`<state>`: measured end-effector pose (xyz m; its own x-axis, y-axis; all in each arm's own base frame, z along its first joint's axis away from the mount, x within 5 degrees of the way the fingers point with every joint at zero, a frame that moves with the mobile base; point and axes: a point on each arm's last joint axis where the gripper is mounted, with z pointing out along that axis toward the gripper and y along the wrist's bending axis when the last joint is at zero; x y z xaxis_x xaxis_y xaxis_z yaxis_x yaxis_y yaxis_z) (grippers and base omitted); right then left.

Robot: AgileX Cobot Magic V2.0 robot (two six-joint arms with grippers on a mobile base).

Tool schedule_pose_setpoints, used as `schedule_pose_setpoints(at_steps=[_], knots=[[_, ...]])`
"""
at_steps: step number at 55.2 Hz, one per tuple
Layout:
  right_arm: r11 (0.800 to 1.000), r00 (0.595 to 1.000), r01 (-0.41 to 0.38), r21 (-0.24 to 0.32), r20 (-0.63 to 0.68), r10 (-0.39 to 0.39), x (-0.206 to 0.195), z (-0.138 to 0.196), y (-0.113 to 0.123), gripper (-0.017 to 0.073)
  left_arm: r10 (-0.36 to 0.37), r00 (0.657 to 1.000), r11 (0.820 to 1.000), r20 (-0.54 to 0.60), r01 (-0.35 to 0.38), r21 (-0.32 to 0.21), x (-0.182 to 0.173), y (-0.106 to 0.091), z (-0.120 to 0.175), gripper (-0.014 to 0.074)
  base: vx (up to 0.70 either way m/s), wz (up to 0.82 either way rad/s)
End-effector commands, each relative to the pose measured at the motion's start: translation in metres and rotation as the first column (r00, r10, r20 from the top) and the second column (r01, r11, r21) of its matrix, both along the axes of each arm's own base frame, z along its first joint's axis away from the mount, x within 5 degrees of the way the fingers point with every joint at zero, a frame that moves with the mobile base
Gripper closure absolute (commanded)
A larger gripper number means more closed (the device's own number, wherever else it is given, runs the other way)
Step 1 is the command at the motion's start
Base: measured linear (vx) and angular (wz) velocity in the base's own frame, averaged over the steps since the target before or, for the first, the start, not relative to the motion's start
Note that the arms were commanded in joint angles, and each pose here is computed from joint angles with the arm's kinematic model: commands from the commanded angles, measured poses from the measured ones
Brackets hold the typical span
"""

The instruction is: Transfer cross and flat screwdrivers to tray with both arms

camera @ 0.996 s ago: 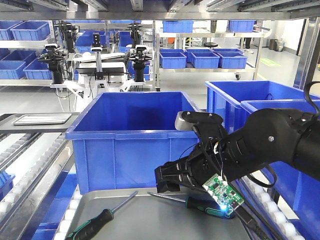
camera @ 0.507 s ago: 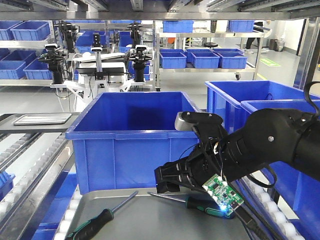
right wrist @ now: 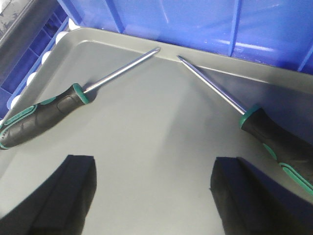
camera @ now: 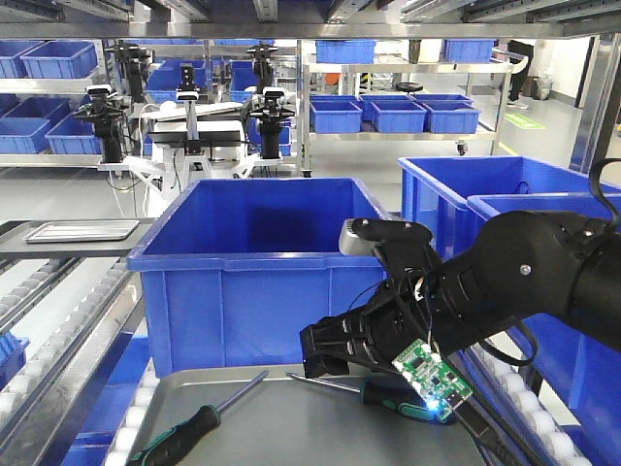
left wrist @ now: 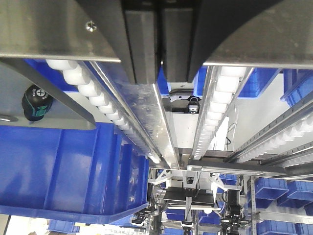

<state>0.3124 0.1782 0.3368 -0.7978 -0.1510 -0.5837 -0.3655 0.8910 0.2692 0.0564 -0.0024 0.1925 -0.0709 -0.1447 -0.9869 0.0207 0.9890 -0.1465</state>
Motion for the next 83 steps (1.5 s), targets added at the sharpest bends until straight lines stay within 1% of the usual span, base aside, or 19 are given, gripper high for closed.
schedule_pose_setpoints(at_steps=[1, 16, 24, 28, 32, 39, 41, 47, 49, 50, 53, 56, 59, 61, 65, 66, 76, 81, 83], knots=[[0.998, 0.994, 0.008, 0.061, 0.105, -0.015, -0.004, 0.029, -0.003, -0.0008, 0.011, 0.995, 1.000, 0.099, -0.009, -0.014, -0.001, 0.001, 0.015, 0.0599, 0.00, 0.00], [0.998, 0.993, 0.007, 0.061, 0.114, -0.014, -0.006, 0.032, -0.004, -0.0008, 0.011, 0.995, 1.000, 0.099, -0.009, -0.014, -0.001, 0.001, 0.015, 0.0599, 0.00, 0.00], [0.999, 0.973, -0.027, 0.029, 0.229, 0.019, -0.028, 0.054, -0.019, 0.0024, 0.011, 0.995, 1.000, 0.099, -0.009, -0.014, -0.001, 0.001, 0.015, 0.0599, 0.00, 0.00], [0.999, 0.952, -0.019, 0.044, 0.305, 0.005, -0.045, 0.058, -0.031, 0.0056, 0.011, 0.995, 1.000, 0.099, -0.009, -0.014, -0.001, 0.001, 0.015, 0.0599, 0.00, 0.00], [0.998, 0.919, 0.010, 0.066, 0.392, -0.035, -0.064, 0.058, -0.048, 0.0103, 0.011, 0.995, 1.000, 0.099, -0.009, -0.014, -0.001, 0.001, 0.015, 0.0599, 0.00, 0.00], [0.990, 0.875, 0.095, 0.106, 0.465, -0.134, -0.098, 0.037, -0.085, 0.0211, 0.011, 0.995, 1.000, 0.099, -0.009, -0.014, -0.001, 0.001, 0.015, 0.0599, 0.00, 0.00], [0.984, 0.855, 0.132, 0.120, 0.488, -0.174, -0.110, 0.029, -0.099, 0.0242, 0.011, 0.995, 1.000, 0.099, -0.009, -0.014, -0.001, 0.001, 0.015, 0.0599, 0.00, 0.00], [0.959, 0.771, 0.232, 0.162, 0.571, -0.283, -0.148, 0.012, -0.133, 0.0358, 0.011, 0.995, 1.000, 0.099, -0.009, -0.014, -0.001, 0.001, 0.015, 0.0599, 0.00, 0.00], [0.953, 0.744, 0.256, 0.162, 0.597, -0.301, -0.159, 0.004, -0.141, 0.0390, 0.011, 0.995, 1.000, 0.099, -0.009, -0.014, -0.001, 0.001, 0.015, 0.0599, 0.00, 0.00], [0.951, 0.740, 0.266, 0.155, 0.600, -0.304, -0.164, -0.002, -0.144, 0.0408, 0.011, 0.995, 1.000, 0.099, -0.009, -0.014, -0.001, 0.001, 0.015, 0.0599, 0.00, 0.00], [0.946, 0.695, 0.295, 0.136, 0.648, -0.310, -0.182, -0.014, -0.154, 0.0449, 0.011, 0.995, 1.000, 0.099, -0.009, -0.014, -0.001, 0.001, 0.015, 0.0599, 0.00, 0.00], [0.942, 0.637, 0.319, 0.107, 0.711, -0.297, -0.202, -0.026, -0.163, 0.0499, 0.011, 0.995, 1.000, 0.099, -0.009, -0.014, -0.001, 0.001, 0.015, 0.0599, 0.00, 0.00], [0.939, 0.597, 0.334, 0.083, 0.752, -0.279, -0.219, -0.042, -0.167, 0.0549, 0.011, 0.995, 1.000, 0.099, -0.009, -0.014, -0.001, 0.001, 0.015, 0.0599, 0.00, 0.00], [0.938, 0.583, 0.339, 0.072, 0.767, -0.269, -0.228, -0.051, -0.169, 0.0575, 0.011, 0.995, 1.000, 0.099, -0.009, -0.014, -0.001, 0.001, 0.015, 0.0599, 0.00, 0.00], [0.938, 0.568, 0.341, 0.062, 0.782, -0.258, -0.240, -0.072, -0.171, 0.0573, 0.011, 0.995, 1.000, 0.099, -0.009, -0.014, -0.001, 0.001, 0.015, 0.0599, 0.00, 0.00], [0.938, 0.557, 0.340, 0.067, 0.789, -0.258, -0.244, -0.075, -0.172, 0.0573, 0.011, 0.995, 1.000, 0.099, -0.009, -0.014, -0.001, 0.001, 0.015, 0.0599, 0.00, 0.00], [0.938, 0.516, 0.335, 0.090, 0.815, -0.262, -0.260, -0.118, -0.173, 0.0571, 0.011, 0.995, 1.000, 0.099, -0.009, -0.014, -0.001, 0.001, 0.015, 0.0599, 0.00, 0.00], [0.938, 0.523, 0.335, 0.092, 0.810, -0.266, -0.256, -0.138, -0.173, 0.0570, 0.011, 0.995, 1.000, 0.100, -0.009, -0.014, -0.001, 0.001, 0.015, 0.0599, 0.00, 0.00], [0.938, 0.510, 0.329, 0.113, 0.815, -0.277, -0.256, -0.143, -0.172, 0.0570, 0.011, 0.995, 1.000, 0.100, -0.009, -0.014, -0.001, 0.001, 0.015, 0.0599, 0.00, 0.00]])
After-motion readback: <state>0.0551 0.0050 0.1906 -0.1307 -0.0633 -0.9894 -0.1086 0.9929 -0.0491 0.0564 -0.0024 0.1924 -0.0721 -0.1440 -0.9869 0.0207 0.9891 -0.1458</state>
